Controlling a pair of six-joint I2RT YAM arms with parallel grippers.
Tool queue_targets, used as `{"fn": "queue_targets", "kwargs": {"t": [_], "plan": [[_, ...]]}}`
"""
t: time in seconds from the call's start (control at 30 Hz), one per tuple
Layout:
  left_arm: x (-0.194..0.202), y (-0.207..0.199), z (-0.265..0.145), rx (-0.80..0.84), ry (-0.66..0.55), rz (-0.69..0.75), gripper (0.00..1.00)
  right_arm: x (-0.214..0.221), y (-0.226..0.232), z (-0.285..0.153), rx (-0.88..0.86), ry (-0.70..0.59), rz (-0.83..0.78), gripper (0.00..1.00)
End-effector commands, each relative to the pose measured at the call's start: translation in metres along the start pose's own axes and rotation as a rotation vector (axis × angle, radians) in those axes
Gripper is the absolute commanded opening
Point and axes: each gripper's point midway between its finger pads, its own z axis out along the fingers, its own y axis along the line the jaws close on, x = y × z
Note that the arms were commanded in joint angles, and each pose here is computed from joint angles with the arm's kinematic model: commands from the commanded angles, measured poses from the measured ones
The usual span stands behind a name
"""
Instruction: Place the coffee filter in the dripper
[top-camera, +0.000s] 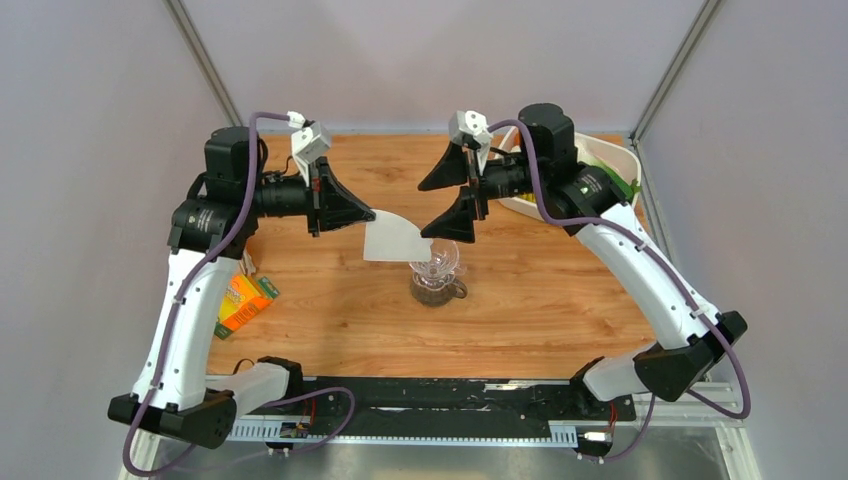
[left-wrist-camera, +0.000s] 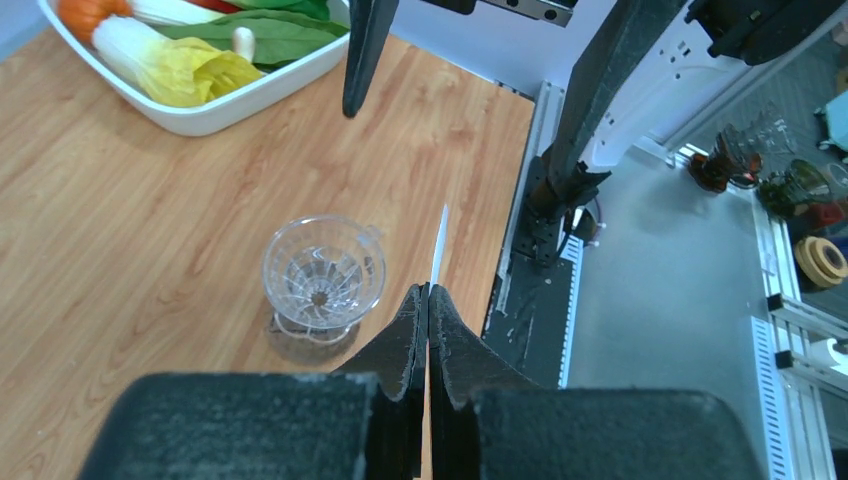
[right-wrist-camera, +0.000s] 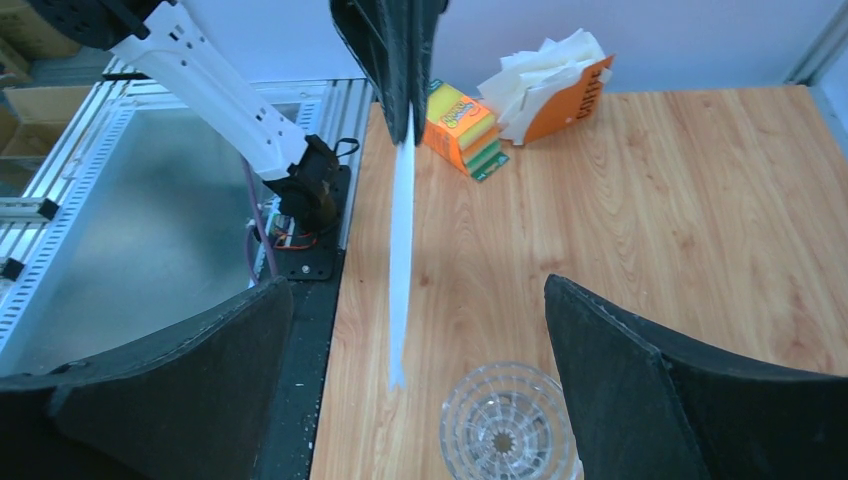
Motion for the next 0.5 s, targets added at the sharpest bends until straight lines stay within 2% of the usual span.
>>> {"fn": "queue_targets", "kwargs": {"t": [0.0, 0.17, 0.23, 0.27, 0.47], "plan": [[0.001, -0.004, 0.011, 0.045, 0.011, 0.017, 0.0, -0.009, 0.019, 0.017, -0.095, -0.02, -0.021, 1.0], [0.002, -0.003, 0.017, 0.066, 0.027, 0.015, 0.0, 0.009, 0.031, 0.041, -0.16, 0.018, 0.013, 1.0], [0.002, -0.003, 0.019, 0.072, 0.03, 0.015, 0.0, 0.015, 0.034, 0.048, -0.171, 0.032, 0.028, 0.93], [0.001, -0.002, 0.02, 0.074, 0.031, 0.017, 0.0, 0.019, 0.034, 0.051, -0.171, 0.039, 0.036, 0.85], [-0.001, -0.002, 0.02, 0.074, 0.036, 0.03, 0.0, 0.038, 0.029, 0.054, -0.143, 0.07, 0.099, 0.17]]}}
